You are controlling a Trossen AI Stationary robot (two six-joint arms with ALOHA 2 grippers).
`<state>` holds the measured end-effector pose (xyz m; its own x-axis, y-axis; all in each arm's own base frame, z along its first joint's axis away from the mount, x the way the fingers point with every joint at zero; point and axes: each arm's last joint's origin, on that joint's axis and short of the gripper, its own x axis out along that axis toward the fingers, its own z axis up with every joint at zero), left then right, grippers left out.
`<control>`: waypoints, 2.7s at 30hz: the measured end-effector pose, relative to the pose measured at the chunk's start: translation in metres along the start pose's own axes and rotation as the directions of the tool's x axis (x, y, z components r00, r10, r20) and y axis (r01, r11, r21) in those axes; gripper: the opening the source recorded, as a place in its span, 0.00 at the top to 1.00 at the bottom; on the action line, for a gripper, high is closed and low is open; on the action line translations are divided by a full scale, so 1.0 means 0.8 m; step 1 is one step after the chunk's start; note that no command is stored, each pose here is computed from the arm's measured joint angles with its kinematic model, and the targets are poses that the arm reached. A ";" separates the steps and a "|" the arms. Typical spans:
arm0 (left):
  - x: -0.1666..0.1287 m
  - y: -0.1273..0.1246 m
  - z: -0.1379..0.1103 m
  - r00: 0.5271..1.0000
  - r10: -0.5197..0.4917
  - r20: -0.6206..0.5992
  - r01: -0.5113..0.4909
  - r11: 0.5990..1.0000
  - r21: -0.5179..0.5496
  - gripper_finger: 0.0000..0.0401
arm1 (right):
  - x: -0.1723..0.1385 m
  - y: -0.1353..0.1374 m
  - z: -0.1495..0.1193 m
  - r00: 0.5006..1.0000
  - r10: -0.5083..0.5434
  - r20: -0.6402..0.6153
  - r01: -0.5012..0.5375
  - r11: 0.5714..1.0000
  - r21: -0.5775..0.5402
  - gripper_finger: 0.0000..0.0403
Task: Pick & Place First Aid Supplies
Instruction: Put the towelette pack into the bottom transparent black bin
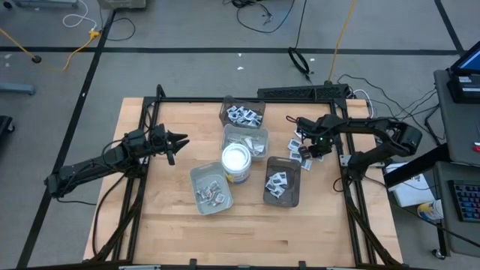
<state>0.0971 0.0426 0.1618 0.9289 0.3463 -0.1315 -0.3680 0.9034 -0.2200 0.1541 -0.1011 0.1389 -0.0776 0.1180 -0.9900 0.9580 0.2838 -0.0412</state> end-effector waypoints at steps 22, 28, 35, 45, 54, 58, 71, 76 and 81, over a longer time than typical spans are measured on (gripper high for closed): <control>0.000 0.000 0.000 1.000 0.000 0.000 0.000 1.000 0.000 0.68 | -0.097 0.016 0.021 1.000 0.017 0.019 -0.012 0.973 -0.232 0.99; 0.000 0.000 0.000 1.000 0.000 0.000 0.000 1.000 0.000 0.68 | -0.128 0.019 0.022 0.999 0.026 0.033 -0.017 0.970 -0.244 0.99; 0.000 0.000 0.000 1.000 0.000 0.000 0.000 1.000 0.000 0.68 | -0.141 0.047 0.016 0.998 0.040 0.056 -0.017 0.933 -0.360 1.00; 0.000 0.000 0.000 1.000 0.000 0.000 0.000 1.000 0.000 0.68 | -0.142 0.100 -0.032 0.997 0.041 0.060 0.003 0.800 -0.600 1.00; 0.000 0.000 0.000 1.000 0.000 0.000 0.000 1.000 0.000 0.68 | -0.136 0.144 -0.090 0.987 0.162 0.018 -0.090 0.632 -0.770 1.00; 0.000 0.000 0.000 1.000 0.000 0.000 0.000 1.000 0.000 0.68 | -0.135 0.158 -0.111 0.978 0.210 0.010 -0.117 0.586 -0.802 1.00; 0.000 0.000 0.000 1.000 0.000 0.000 0.000 1.000 0.000 0.68 | -0.094 0.202 -0.129 0.976 0.220 0.006 -0.111 0.516 -0.850 0.99; 0.000 0.000 0.000 1.000 0.000 0.000 0.000 1.000 0.000 0.68 | -0.072 0.214 -0.126 0.981 0.195 -0.001 -0.104 0.516 -0.851 0.99; 0.000 0.000 0.000 1.000 0.000 0.000 0.000 1.000 0.000 0.68 | -0.065 0.216 -0.124 0.985 0.174 -0.002 -0.094 0.521 -0.849 0.96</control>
<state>0.0971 0.0426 0.1618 0.9288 0.3464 -0.1316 -0.3681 0.9033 -0.2202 0.2960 0.0364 0.1970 0.0899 0.1679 -0.9817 0.2717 0.9442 0.1863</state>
